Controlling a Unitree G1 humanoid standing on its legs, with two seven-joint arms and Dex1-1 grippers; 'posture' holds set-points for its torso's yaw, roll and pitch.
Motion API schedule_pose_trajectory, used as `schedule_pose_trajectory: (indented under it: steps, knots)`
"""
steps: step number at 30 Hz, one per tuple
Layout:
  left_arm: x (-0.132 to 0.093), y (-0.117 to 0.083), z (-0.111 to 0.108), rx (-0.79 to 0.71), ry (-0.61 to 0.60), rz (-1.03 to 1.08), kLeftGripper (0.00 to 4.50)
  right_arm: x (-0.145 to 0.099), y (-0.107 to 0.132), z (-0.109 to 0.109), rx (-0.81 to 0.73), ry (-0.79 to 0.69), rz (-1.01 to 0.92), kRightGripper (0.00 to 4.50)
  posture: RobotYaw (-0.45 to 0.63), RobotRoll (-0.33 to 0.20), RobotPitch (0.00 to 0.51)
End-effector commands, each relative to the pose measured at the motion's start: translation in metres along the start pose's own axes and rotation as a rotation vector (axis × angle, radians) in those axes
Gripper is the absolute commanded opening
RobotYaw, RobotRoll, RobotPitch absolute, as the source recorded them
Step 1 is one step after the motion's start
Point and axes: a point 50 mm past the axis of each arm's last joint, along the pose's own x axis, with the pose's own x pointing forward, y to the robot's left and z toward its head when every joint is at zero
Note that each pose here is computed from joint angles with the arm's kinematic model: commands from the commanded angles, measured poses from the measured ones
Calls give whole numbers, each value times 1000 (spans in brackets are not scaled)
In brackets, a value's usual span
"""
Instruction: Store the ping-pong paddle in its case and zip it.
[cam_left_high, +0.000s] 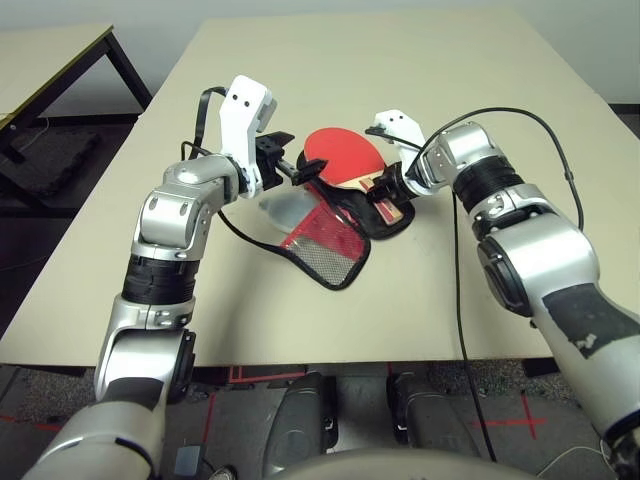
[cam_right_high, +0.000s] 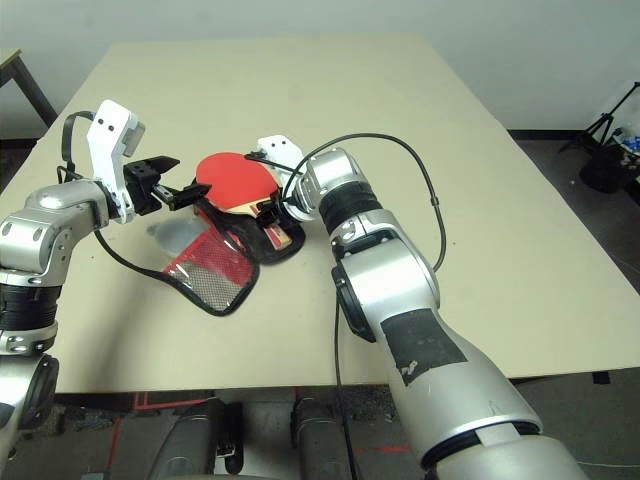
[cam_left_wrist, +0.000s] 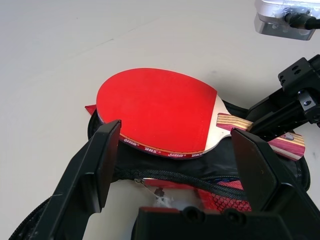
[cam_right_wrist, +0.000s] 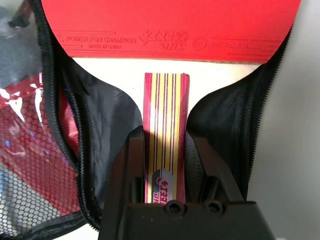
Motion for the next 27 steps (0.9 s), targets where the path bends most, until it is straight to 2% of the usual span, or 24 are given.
schedule_pose_trajectory:
  steps: [1, 24, 25, 27]
  knots:
    - [2, 2, 0, -9, 5, 2, 4500, 0, 3, 5, -13, -30, 6, 1119, 75, 0, 121]
    - [9, 6, 6, -24, -22, -4, 4500, -5, 6, 10, -1, -36, 22, 1119, 38, 0, 104]
    - [10, 6, 7, -24, -23, -4, 4500, -5, 7, 10, -2, -34, 26, 1199, 39, 0, 104]
    - [10, 6, 7, -24, -25, -5, 4500, -5, 9, 12, -4, -35, 37, 1854, 38, 0, 103]
